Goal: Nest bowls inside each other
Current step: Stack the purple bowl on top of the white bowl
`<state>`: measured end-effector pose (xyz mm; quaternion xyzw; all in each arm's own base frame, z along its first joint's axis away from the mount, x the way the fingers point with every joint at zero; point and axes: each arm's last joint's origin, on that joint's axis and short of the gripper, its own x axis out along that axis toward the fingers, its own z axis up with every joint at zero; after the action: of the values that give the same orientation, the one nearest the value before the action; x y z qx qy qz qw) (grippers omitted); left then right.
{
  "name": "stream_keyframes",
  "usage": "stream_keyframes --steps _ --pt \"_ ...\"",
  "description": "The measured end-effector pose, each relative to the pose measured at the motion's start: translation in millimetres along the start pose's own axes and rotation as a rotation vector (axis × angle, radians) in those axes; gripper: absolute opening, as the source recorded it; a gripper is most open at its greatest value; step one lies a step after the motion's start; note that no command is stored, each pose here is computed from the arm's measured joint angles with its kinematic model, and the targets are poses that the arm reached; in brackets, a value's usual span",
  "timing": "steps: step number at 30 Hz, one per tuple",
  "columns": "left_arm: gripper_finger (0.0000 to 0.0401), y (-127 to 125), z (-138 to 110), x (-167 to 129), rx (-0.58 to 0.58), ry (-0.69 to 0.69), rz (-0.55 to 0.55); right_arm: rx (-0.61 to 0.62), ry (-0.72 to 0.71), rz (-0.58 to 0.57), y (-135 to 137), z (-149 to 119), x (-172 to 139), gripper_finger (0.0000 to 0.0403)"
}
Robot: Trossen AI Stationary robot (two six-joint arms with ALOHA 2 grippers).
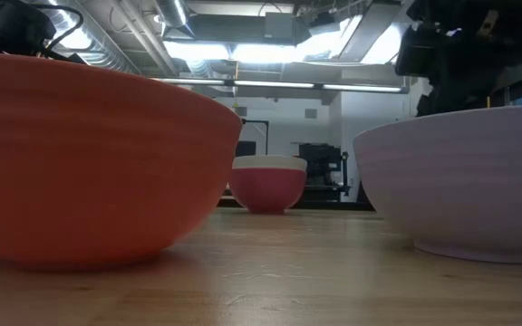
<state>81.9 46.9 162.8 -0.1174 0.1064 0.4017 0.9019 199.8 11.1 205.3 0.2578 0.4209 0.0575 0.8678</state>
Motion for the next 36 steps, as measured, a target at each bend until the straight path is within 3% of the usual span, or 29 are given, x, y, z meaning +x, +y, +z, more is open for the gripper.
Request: stream_keyframes --steps 10,17,30,36 --pt "0.0095 0.1 -0.1 0.0 0.0 0.001 0.001 -0.056 0.073 0.043 18.0 -8.7 24.9 0.0181" --pt "0.0095 0.0 -0.2 0.0 0.001 0.002 0.001 -0.102 0.096 -0.013 25.3 -16.8 37.7 0.0181" --pt "0.0095 0.0 -0.2 0.0 0.001 0.002 0.001 -0.119 0.099 -0.051 31.5 -23.0 44.2 0.018" --pt "0.0095 0.1 -0.2 0.0 0.001 0.002 0.001 -0.121 0.103 -0.055 31.2 -23.4 45.9 0.0159"
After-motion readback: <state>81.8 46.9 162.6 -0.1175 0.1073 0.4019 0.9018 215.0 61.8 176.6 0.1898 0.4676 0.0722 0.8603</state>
